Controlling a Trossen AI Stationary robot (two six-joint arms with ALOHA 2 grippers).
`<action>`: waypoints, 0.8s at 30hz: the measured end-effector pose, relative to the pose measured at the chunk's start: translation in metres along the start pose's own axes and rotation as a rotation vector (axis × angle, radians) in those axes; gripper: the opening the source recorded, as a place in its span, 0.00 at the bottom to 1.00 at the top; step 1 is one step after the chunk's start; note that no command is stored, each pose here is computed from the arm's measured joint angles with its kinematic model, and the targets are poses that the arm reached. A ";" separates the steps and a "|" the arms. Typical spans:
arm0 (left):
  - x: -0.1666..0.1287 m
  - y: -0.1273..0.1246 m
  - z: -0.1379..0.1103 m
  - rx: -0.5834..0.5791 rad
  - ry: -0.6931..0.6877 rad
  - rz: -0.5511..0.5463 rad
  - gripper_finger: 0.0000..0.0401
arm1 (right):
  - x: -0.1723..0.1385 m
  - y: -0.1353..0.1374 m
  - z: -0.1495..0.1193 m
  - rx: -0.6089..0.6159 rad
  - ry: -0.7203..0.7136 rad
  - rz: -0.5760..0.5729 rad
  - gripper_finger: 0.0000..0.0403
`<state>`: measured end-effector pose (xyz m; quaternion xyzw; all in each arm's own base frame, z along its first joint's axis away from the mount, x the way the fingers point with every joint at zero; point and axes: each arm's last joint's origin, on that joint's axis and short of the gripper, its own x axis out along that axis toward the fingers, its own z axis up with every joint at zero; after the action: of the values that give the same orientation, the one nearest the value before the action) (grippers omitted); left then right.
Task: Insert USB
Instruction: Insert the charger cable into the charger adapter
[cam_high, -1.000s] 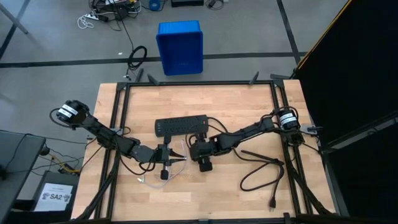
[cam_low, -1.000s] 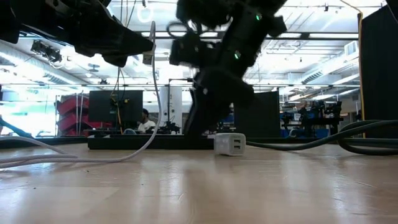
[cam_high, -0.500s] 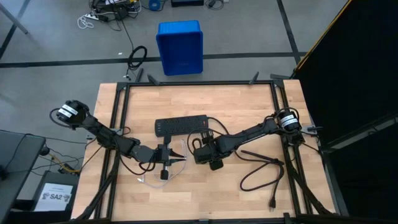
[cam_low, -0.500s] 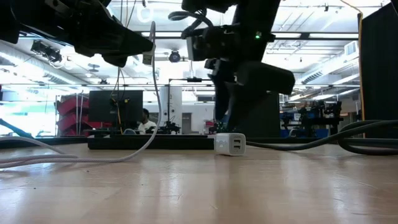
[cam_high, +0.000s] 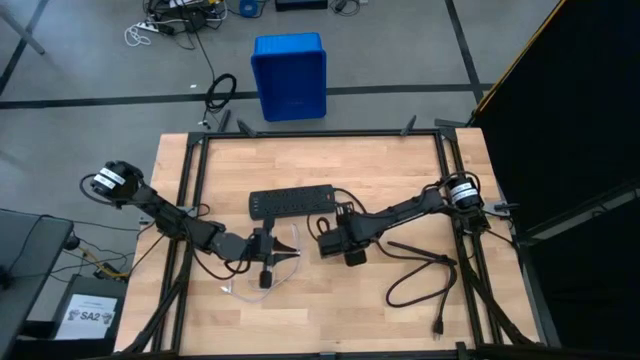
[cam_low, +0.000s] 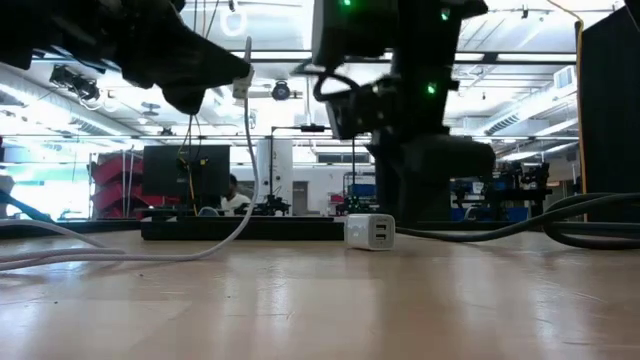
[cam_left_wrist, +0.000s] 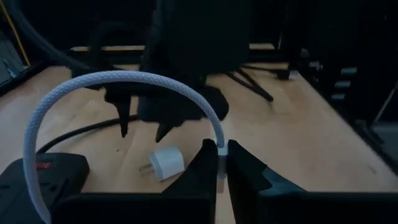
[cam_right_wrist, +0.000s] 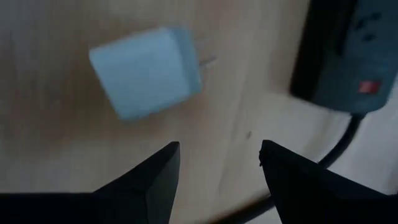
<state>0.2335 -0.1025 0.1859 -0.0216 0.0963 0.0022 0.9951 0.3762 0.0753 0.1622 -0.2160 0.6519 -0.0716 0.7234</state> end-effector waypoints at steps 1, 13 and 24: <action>0.000 0.000 0.000 -0.002 -0.004 0.000 0.00 | 0.002 0.000 0.000 0.012 -0.006 0.002 0.49; 0.000 0.000 0.000 0.003 -0.005 -0.001 0.00 | 0.000 0.015 0.012 0.203 -0.162 0.024 0.49; 0.000 0.000 0.000 0.005 -0.004 -0.001 0.00 | -0.007 0.028 0.020 0.142 -0.252 0.075 0.51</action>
<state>0.2335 -0.1027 0.1863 -0.0191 0.0944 0.0017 0.9954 0.3895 0.1071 0.1579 -0.1470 0.5567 -0.0627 0.8152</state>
